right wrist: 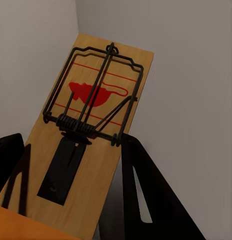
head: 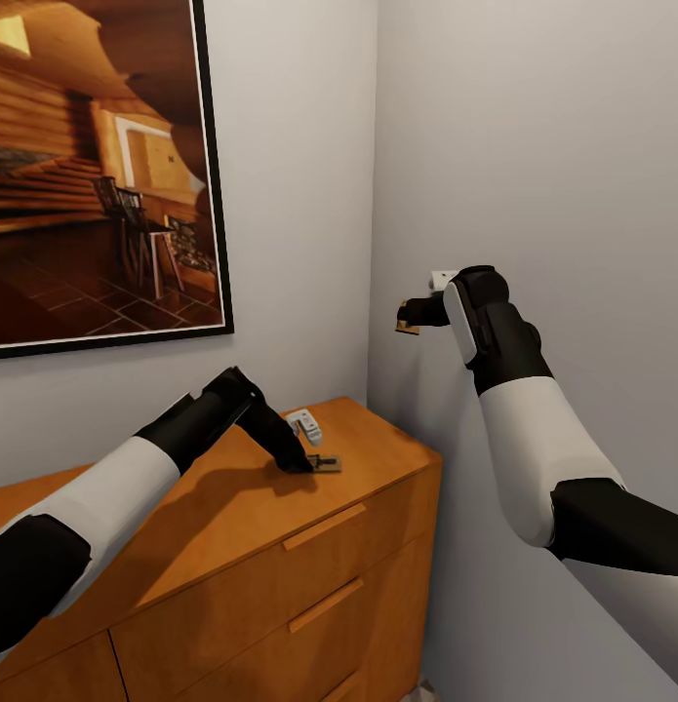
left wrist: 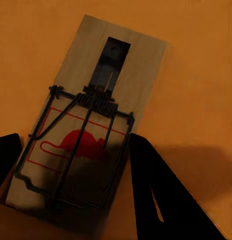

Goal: Take the four mousetraps from the cabinet in the bathroom and place them on the bathroom floor. Make sure all four end up on the same floor surface, and ensure that at least two of them are either under or directly next to the same bathroom sink.

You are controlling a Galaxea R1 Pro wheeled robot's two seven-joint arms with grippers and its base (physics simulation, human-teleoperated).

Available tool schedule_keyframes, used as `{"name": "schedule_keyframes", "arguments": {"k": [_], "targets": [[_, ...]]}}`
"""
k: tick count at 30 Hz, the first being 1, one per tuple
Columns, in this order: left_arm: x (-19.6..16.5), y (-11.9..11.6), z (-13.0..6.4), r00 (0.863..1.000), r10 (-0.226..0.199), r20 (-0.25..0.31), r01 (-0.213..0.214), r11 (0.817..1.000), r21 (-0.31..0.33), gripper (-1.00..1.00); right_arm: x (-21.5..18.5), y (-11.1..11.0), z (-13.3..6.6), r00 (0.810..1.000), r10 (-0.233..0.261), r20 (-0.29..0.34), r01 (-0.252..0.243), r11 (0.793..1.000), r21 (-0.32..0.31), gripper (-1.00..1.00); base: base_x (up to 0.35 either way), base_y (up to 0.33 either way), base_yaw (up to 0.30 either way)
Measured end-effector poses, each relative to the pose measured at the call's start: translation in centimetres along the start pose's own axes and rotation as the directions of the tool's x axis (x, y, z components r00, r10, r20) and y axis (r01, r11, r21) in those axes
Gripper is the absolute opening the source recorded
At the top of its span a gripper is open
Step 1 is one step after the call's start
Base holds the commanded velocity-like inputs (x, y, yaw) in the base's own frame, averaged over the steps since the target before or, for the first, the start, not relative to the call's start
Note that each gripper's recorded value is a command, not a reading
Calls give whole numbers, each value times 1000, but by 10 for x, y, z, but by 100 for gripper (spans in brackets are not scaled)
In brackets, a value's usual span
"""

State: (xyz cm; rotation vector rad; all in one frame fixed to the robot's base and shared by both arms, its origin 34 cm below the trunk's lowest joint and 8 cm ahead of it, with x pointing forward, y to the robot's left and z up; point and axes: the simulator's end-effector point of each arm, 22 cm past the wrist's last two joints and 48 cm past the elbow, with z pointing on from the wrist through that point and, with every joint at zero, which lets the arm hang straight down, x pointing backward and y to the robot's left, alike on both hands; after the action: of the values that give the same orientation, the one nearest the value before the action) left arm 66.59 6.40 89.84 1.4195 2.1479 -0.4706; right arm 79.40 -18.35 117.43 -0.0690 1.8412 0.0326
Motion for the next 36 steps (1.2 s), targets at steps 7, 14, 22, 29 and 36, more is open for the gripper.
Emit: {"name": "schedule_keyframes", "arguments": {"k": [7,14,22,29,36], "targets": [[-2,-1,0,1000,13,2,-13,1000,-5,-100,0,0,0,1000,0,0,0,1000,0,-100,0,0,0],[-2,-1,-1,1000,4,4,-4,1000,-1,-100,0,0,0,1000,0,0,0,1000,0,-100,0,0,0],[-30,-20,-23,999,24,42,-22,999,-45,-100,0,0,0,1000,2,-1,-2,1000,-2,-100,0,0,0],[-36,-24,-30,998,32,53,-28,998,-58,-100,0,0,1,1000,2,-1,-2,1000,-2,-100,0,0,0],[-33,-18,-31,999,34,35,-31,996,-89,-100,0,0,1,1000,2,-1,-2,1000,-2,-100,0,0,0]]}}
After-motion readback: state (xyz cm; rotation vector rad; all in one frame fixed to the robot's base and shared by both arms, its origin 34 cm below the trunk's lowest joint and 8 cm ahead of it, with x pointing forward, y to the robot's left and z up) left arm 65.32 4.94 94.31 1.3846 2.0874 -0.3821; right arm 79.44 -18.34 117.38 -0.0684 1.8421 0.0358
